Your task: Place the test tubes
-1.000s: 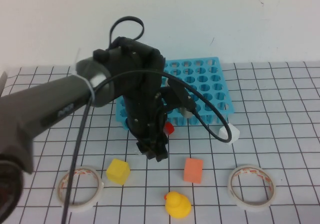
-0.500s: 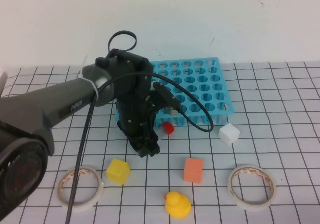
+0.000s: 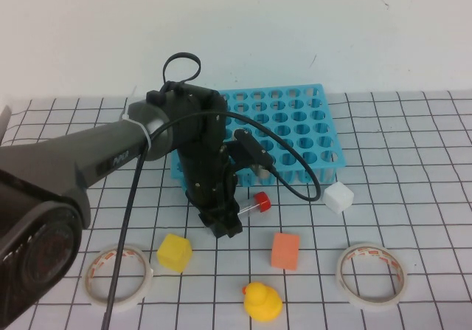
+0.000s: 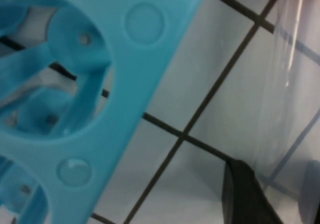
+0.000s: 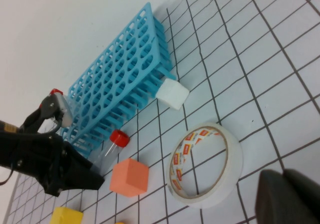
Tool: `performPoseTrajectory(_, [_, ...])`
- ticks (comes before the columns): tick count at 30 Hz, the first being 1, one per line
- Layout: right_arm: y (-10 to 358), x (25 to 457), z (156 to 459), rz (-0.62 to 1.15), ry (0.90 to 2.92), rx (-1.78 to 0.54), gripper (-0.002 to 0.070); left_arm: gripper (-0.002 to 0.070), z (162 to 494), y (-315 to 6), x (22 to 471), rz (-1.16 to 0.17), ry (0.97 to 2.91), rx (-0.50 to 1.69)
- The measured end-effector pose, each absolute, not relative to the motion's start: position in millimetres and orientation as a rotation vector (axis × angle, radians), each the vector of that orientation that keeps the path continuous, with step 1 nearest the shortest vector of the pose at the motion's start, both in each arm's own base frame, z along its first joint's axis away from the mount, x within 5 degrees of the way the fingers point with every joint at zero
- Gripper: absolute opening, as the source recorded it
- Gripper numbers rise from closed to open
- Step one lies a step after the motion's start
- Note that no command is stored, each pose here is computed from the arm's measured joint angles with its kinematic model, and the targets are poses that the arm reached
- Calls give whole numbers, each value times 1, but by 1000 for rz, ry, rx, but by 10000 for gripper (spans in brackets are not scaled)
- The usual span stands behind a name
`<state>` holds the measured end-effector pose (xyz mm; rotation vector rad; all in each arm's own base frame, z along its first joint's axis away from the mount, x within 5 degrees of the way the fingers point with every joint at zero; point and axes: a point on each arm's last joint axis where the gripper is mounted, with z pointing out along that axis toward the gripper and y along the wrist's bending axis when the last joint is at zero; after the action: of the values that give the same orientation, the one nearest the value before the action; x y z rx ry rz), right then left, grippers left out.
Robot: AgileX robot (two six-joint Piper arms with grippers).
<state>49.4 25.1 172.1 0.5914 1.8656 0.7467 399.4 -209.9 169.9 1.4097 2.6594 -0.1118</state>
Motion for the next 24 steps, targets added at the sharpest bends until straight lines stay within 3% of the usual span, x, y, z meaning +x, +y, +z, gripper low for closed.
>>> performPoseTrajectory(9, [26, 49, 172, 743, 1865, 574, -1, 216, 181, -206, 389, -129, 2735, 1452])
performPoseTrajectory(16, [32, 50, 176, 752, 1841, 410, -1, 216, 255, -203, 354, -305, 2646, 1374])
performPoseTrajectory(24, [35, 51, 194, 796, 1673, 298, -1, 216, 313, -202, 256, -415, 2385, 1349])
